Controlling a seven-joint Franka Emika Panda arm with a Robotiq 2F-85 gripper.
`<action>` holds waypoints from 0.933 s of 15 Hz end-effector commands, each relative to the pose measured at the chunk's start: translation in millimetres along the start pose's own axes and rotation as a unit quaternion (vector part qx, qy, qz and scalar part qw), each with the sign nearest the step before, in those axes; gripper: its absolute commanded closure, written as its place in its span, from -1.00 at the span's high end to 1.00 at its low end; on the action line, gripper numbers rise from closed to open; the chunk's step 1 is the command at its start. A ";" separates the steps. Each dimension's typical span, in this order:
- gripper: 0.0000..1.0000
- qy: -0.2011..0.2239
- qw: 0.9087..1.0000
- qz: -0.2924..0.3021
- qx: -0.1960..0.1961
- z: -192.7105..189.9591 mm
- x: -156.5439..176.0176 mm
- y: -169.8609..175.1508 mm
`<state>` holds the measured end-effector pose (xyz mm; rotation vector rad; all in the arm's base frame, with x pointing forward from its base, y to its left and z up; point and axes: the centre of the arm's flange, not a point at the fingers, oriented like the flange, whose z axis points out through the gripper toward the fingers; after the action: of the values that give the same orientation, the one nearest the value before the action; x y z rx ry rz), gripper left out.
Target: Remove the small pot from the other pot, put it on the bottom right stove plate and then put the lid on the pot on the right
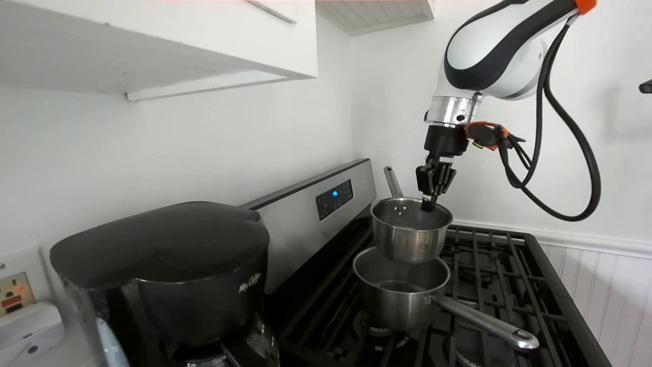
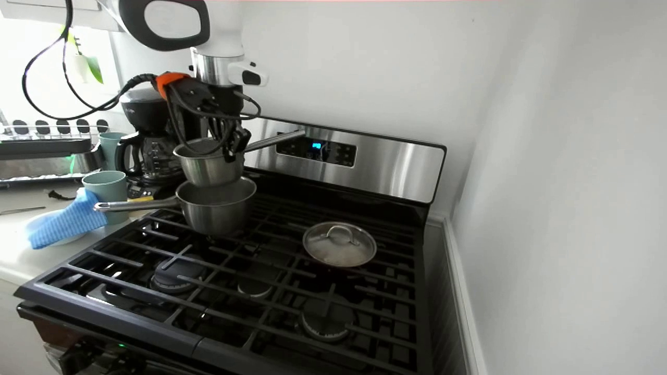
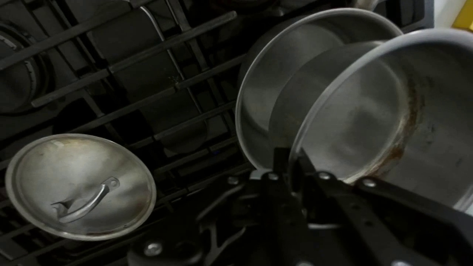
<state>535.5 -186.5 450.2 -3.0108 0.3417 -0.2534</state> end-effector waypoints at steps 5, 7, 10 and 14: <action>-0.96 0.001 0.995 0.104 0.006 -39.7 -55.2 23.2; -0.96 0.003 0.991 0.136 0.007 -39.9 -70.7 33.8; -0.96 0.006 0.983 0.185 0.004 -43.7 -91.7 51.0; -0.84 -0.016 0.987 0.160 0.007 -20.7 -71.4 53.7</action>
<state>451.8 -223.8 453.0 -2.8814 0.8053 -0.1779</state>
